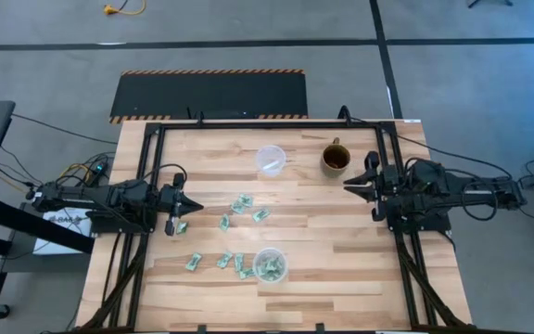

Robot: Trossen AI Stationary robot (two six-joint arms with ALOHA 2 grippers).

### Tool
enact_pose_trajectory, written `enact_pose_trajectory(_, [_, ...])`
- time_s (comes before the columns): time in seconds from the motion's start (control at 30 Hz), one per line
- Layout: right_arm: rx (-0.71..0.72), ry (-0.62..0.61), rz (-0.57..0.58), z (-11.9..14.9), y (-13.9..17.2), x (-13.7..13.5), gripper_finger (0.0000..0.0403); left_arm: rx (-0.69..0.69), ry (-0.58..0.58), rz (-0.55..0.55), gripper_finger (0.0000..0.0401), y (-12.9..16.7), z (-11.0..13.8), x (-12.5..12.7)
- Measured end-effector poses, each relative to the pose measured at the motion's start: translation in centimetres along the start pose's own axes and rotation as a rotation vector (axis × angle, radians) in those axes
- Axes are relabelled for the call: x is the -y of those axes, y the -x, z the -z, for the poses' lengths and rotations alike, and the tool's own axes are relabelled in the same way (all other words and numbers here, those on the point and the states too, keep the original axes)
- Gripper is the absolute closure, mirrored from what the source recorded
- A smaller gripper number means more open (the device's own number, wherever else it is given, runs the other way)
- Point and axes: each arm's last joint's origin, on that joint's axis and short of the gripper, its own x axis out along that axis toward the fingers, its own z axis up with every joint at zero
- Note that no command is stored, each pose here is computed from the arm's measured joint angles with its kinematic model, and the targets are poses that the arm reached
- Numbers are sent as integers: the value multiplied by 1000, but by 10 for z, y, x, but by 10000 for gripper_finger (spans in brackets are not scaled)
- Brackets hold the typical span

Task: Pick and place Stevia / Truvia into bins
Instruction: Put the stevia packet into the top transparent container

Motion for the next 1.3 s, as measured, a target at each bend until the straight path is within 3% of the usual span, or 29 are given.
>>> enact_pose_trajectory(0.1, [0, 0, 0, 0, 0, 0, 344, 1, -21, 0, 401, 0, 0, 0])
enact_pose_trajectory(0.27, [0, 0, 0, 0, 0, 0, 344, -1, -214, -18, 401, 0, 0, -1])
enact_pose_trajectory(0.5, [0, 0, 0, 0, 0, 0, 344, 1, -238, -20, 401, 0, 0, -1])
enact_pose_trajectory(0.57, [0, 0, 0, 0, 0, 0, 344, 14, -201, -13, 401, 0, -1, 0])
enact_pose_trajectory(0.73, [0, 0, 0, 0, 0, 0, 344, 132, 95, 39, 401, 0, -11, 1])
enact_pose_trajectory(0.9, [0, 0, 0, 0, 0, 0, 344, 245, 228, 61, 401, 3, -23, 1])
enact_pose_trajectory(1.07, [0, 0, -1, 0, 0, 0, 344, 364, 192, 104, 401, 6, -34, 3])
enact_pose_trajectory(1.17, [0, 0, 0, 0, 0, 0, 344, 424, 183, 203, 394, 9, -41, 6])
enact_pose_trajectory(1.3, [0, 0, -1, 0, 0, 0, 344, 530, 156, 333, 356, 12, -52, 13])
